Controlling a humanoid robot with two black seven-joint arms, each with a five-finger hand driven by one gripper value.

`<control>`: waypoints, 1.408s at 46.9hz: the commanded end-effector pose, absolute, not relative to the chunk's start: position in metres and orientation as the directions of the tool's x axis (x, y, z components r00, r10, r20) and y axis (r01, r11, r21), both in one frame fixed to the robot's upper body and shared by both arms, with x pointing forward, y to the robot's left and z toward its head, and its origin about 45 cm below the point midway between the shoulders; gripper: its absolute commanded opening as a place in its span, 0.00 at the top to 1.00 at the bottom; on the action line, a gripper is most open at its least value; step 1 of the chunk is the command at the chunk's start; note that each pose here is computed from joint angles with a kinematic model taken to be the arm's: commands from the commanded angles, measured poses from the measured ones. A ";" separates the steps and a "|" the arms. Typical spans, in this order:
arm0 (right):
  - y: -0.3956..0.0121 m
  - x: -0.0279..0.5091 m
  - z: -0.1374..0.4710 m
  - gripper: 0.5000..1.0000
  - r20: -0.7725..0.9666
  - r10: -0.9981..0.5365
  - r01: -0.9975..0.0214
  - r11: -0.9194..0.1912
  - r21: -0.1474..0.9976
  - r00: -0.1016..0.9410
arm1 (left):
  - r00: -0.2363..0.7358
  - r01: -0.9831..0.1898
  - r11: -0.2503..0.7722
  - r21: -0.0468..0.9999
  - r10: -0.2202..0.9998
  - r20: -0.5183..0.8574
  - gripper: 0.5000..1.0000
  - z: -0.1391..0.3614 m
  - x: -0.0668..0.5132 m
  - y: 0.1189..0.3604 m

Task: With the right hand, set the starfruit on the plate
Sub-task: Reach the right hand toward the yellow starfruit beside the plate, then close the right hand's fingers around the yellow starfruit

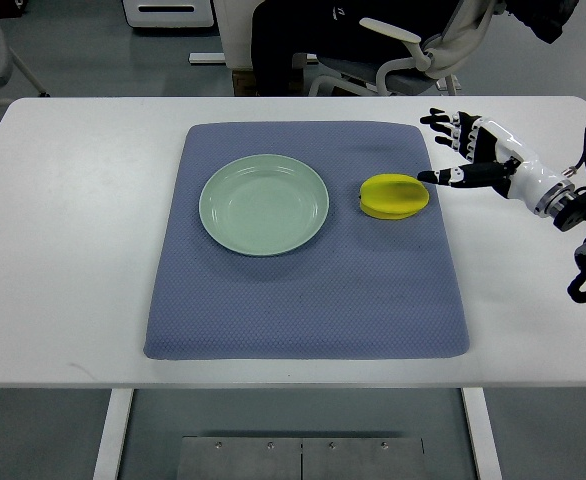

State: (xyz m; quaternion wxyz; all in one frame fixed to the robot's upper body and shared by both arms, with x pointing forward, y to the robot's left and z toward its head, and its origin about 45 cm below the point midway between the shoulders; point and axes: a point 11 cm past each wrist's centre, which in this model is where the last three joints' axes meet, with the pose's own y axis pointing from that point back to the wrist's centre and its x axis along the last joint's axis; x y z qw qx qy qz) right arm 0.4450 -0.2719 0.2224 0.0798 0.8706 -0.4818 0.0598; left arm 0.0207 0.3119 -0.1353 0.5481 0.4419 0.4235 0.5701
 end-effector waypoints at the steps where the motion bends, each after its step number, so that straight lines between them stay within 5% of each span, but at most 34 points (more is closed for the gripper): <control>1: -0.271 0.444 0.218 0.00 0.219 -0.818 -0.847 -0.523 0.100 0.531 | -0.009 -0.251 -0.040 0.967 0.999 0.039 0.00 -0.135 0.021 0.312; 17: -0.266 0.445 0.208 0.00 0.446 -0.747 -0.862 -0.487 0.137 0.493 | -0.009 -0.251 -0.040 0.967 0.999 0.039 0.00 -0.135 0.021 0.312; 66: -0.225 0.443 0.180 0.00 0.463 -0.712 -0.841 -0.516 0.164 0.528 | -0.009 -0.251 -0.040 0.967 0.999 0.039 0.00 -0.135 0.021 0.312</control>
